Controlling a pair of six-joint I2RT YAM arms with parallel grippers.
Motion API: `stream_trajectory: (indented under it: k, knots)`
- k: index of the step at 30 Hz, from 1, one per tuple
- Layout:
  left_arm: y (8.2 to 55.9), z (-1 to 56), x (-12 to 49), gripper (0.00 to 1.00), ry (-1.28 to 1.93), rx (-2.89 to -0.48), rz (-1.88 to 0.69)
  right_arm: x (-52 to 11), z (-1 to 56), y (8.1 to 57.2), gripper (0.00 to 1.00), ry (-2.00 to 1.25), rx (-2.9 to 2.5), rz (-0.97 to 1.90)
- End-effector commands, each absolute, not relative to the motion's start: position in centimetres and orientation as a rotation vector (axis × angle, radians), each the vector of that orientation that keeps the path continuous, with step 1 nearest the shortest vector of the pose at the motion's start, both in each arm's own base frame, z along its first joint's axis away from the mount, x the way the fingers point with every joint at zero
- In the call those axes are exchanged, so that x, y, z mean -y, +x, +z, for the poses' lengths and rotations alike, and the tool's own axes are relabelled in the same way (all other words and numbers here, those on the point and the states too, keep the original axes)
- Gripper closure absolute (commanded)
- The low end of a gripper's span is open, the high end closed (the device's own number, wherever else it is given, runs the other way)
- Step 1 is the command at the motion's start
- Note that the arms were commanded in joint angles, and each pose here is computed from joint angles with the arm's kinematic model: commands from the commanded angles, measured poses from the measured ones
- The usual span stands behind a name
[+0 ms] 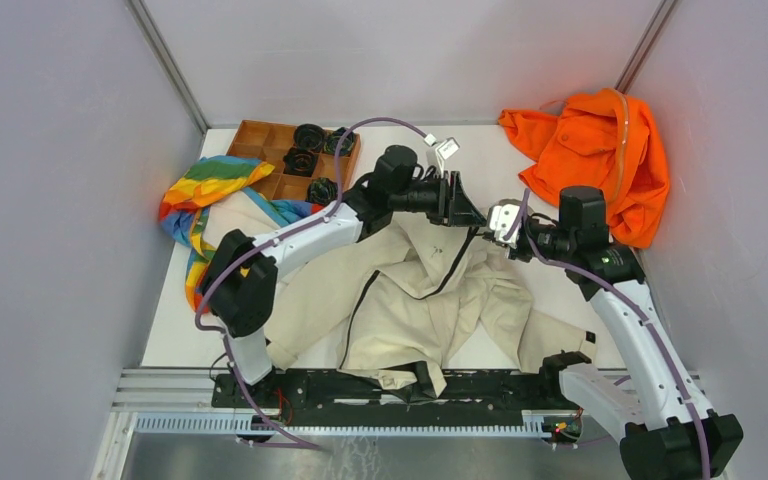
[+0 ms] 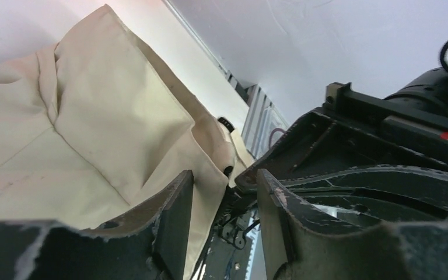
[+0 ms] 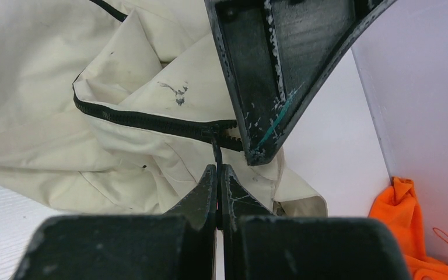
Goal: Zip up the jacket
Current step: Adjust the zipper on the jacket.
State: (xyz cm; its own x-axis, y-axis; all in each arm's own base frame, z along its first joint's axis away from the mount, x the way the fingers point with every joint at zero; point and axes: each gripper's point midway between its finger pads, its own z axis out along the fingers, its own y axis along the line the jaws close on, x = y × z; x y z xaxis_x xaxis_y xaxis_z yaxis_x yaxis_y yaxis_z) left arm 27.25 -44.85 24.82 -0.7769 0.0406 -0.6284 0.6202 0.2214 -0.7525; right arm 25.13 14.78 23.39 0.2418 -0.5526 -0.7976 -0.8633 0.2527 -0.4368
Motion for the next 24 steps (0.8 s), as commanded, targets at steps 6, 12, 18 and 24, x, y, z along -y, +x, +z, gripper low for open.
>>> stream_trajectory:
  k: [6,12,18,24]
  knots:
    - [27.8,23.8,45.5,0.95,0.701,-2.074,-1.464,-15.9,24.5,24.4,1.0,-1.438,-1.346,0.395]
    - [30.0,26.1,45.7,0.98,0.625,-1.996,-1.388,-18.8,22.3,20.2,1.0,-1.597,-1.326,0.58]
    - [32.2,28.3,46.0,0.98,0.563,-1.893,-1.319,-22.0,19.2,14.0,1.0,-1.76,-1.248,0.8]
    - [32.7,28.1,45.7,0.98,0.532,-1.884,-1.283,-23.4,18.4,12.4,1.0,-1.834,-1.2,0.847]
